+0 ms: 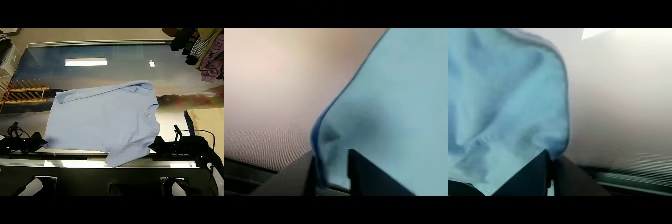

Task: Fold the clothes and pants, and hang the long-sleeved shirts on hangers.

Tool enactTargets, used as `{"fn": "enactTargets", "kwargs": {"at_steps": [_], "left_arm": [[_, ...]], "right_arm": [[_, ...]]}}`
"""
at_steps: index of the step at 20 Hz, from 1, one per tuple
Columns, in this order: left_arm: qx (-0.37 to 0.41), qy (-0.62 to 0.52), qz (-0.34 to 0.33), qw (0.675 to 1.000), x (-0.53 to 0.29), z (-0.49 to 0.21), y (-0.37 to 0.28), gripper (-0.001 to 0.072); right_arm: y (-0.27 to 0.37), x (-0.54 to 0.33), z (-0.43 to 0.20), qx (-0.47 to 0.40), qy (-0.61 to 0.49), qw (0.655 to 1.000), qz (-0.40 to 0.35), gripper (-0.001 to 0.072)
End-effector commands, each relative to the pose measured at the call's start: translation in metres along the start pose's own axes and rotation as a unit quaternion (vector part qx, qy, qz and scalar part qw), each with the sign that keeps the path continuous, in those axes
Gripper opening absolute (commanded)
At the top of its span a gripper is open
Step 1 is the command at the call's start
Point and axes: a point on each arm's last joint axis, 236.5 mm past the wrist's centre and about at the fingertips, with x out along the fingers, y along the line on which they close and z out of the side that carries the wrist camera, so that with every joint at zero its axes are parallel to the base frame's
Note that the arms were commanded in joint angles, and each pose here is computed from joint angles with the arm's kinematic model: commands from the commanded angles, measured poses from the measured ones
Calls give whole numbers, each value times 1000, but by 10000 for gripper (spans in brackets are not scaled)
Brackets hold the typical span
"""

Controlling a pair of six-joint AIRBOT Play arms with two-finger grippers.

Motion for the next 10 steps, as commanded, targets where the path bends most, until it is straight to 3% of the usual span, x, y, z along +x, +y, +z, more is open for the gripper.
{"fn": "enactTargets", "kwargs": {"at_steps": [1, 6, 10], "left_arm": [[15, 14, -5, 1000, 6, -5, -10, 18], [19, -64, -92, 994, -37, 35, -70, 17], [120, -243, -166, 948, -173, 97, -169, 17]], "right_arm": [[7, -2, 5, -6, -8, 1000, 12, 32], [91, -53, 50, -124, -108, 981, 100, 31], [213, -189, 116, -235, -299, 914, 142, 30]]}}
